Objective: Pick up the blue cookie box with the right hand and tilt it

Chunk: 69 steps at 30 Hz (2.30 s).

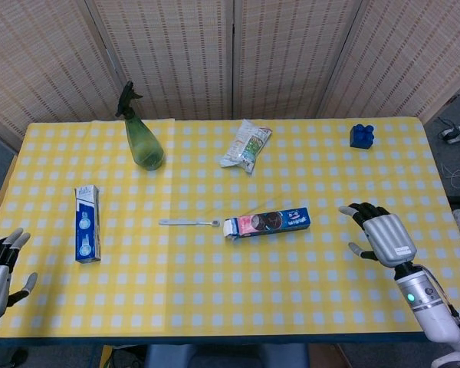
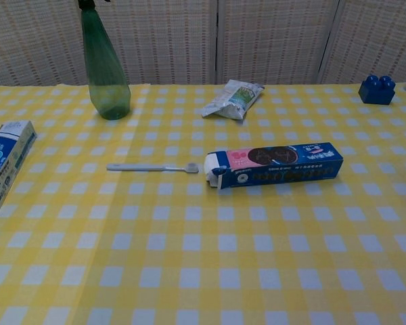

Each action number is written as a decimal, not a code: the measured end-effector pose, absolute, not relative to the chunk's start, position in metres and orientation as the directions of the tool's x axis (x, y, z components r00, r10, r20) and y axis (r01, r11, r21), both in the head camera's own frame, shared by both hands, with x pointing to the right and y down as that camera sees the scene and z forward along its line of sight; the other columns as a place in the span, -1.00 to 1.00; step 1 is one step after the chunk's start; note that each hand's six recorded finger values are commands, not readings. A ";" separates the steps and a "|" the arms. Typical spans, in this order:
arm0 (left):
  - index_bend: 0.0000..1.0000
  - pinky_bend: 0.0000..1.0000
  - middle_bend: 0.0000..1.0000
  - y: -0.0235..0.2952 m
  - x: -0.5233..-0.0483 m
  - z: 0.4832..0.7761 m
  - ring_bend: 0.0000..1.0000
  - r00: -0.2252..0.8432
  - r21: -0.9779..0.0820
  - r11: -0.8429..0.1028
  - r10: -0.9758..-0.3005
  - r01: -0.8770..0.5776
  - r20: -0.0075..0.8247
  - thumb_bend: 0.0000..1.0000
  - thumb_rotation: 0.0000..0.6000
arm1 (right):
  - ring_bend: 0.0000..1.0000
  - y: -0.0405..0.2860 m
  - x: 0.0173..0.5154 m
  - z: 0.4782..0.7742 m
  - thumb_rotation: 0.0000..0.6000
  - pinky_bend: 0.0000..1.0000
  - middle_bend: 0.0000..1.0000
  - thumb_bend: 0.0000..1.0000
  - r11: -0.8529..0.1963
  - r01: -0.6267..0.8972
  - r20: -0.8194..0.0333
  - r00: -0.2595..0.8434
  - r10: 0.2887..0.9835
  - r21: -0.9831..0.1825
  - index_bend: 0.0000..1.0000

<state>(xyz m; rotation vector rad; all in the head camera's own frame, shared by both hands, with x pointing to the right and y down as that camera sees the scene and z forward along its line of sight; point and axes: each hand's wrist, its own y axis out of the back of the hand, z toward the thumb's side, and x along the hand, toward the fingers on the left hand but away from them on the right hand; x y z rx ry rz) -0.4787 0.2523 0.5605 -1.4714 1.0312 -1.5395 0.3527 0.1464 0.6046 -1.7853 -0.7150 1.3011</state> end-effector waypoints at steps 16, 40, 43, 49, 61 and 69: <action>-0.66 -0.82 -0.77 0.257 -0.481 0.561 -0.73 -0.060 -0.917 -0.399 -0.915 -0.016 0.400 -0.33 1.00 | -0.62 0.113 0.280 0.668 1.00 -0.33 -0.54 -0.67 -0.582 -0.176 -0.598 0.397 0.697 -0.794 -0.58; -0.66 -0.82 -0.77 0.263 -0.489 0.564 -0.73 -0.075 -0.909 -0.415 -0.906 -0.025 0.416 -0.33 1.00 | -0.62 0.096 0.255 0.733 1.00 -0.33 -0.54 -0.63 -0.642 -0.277 -0.698 0.343 0.629 -0.715 -0.50; -0.64 -0.82 -0.77 0.263 -0.489 0.564 -0.73 -0.073 -0.910 -0.414 -0.907 -0.025 0.415 -0.33 1.00 | -0.62 0.095 0.254 0.739 1.00 -0.33 -0.54 -0.62 -0.654 -0.279 -0.710 0.334 0.620 -0.703 -0.38; -0.62 -0.82 -0.77 0.262 -0.487 0.564 -0.73 -0.063 -0.912 -0.410 -0.909 -0.030 0.411 -0.33 1.00 | -0.62 0.094 0.248 0.748 1.00 -0.33 -0.44 -0.56 -0.660 -0.280 -0.716 0.332 0.615 -0.697 -0.12; -0.62 -0.82 -0.77 0.262 -0.486 0.565 -0.73 -0.058 -0.912 -0.409 -0.910 -0.031 0.410 -0.33 1.00 | -0.58 0.085 0.229 0.712 1.00 -0.33 -0.36 -0.50 -0.604 -0.179 -0.615 0.422 0.666 -0.777 -0.02; -0.62 -0.82 -0.77 0.264 -0.488 0.565 -0.73 -0.064 -0.912 -0.409 -0.909 -0.035 0.411 -0.33 1.00 | -0.55 0.066 0.201 0.649 1.00 -0.33 -0.33 -0.49 -0.501 -0.048 -0.450 0.518 0.727 -0.864 0.02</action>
